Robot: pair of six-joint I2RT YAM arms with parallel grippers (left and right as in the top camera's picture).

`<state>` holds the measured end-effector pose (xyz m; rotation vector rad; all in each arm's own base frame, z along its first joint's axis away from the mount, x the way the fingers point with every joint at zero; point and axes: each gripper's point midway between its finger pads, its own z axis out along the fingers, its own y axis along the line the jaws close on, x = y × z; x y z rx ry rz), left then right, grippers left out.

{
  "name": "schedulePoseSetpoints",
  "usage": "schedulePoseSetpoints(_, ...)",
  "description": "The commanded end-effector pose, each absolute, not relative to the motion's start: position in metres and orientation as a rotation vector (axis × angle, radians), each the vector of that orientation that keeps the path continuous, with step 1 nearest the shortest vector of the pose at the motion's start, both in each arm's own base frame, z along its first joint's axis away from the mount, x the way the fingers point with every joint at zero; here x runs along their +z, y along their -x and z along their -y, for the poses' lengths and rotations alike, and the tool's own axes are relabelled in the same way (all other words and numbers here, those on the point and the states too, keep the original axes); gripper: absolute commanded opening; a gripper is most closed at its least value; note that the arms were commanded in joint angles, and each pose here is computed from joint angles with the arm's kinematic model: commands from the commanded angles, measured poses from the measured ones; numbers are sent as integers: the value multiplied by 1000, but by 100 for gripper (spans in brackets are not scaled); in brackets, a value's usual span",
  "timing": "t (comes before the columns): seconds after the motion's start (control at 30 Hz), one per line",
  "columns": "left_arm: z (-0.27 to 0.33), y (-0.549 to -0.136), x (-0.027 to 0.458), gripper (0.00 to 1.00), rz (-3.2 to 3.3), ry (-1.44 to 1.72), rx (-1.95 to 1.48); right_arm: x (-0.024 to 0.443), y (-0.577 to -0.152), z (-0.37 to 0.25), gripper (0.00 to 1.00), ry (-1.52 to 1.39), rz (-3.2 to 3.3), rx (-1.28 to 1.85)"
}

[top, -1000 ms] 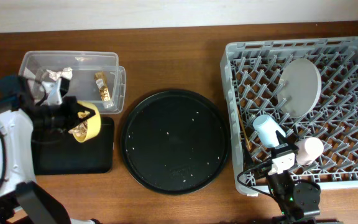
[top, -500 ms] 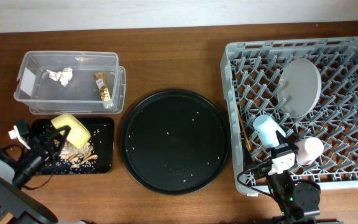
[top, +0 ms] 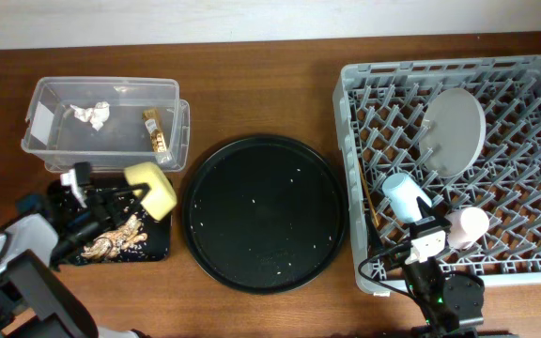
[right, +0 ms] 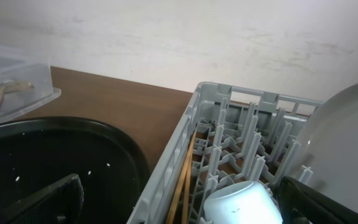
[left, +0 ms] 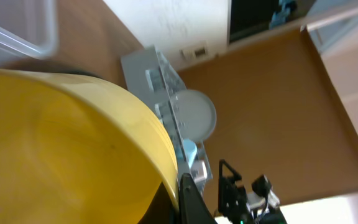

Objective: Sort waste into correct bins and load items into the dishwasher rack
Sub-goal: 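Tip the yellow bowl to empty food onto the black tray, then carry the yellow bowl over and place it in the dish rack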

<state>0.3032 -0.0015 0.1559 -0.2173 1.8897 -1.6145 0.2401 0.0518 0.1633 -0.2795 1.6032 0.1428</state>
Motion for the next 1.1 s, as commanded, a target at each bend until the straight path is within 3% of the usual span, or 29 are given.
schedulePoseSetpoints(0.0, -6, -304, 158, 0, -1879, 199, -1571, 161, -240, -51, 98, 281, -1605, 138)
schedulePoseSetpoints(0.1, -30, -303, 158, 0, -1847, 275, -1521, 161, -240, -51, 98, 281, -1605, 138)
schedulePoseSetpoints(0.33, -19, -305, 169, 0, -1806, 205, -1547, 161, -240, -51, 98, 281, -1605, 138)
schedulePoseSetpoints(0.47, 68, -302, 160, 0, -2051, -180, -1549, 161, -240, -51, 98, 281, -1605, 138)
schedulePoseSetpoints(0.63, 150, -336, 212, 0, -2023, -473, -1636, 161, -240, -51, 98, 281, -1605, 138)
schedulePoseSetpoints(0.7, 201, -380, 238, 1, -2024, -393, -1523, 161, -240, -51, 98, 281, -1605, 138)
schedulePoseSetpoints(0.8, 242, -402, 268, 8, -1937, -229, -1481, 161, -240, -51, 98, 281, -1605, 138)
schedulePoseSetpoints(0.93, 312, -397, 285, 13, -1829, -116, -1630, 161, -240, -51, 98, 281, -1605, 138)
schedulePoseSetpoints(1.07, 378, -390, 256, 12, -1883, -141, -1807, 161, -240, -51, 98, 281, -1605, 138)
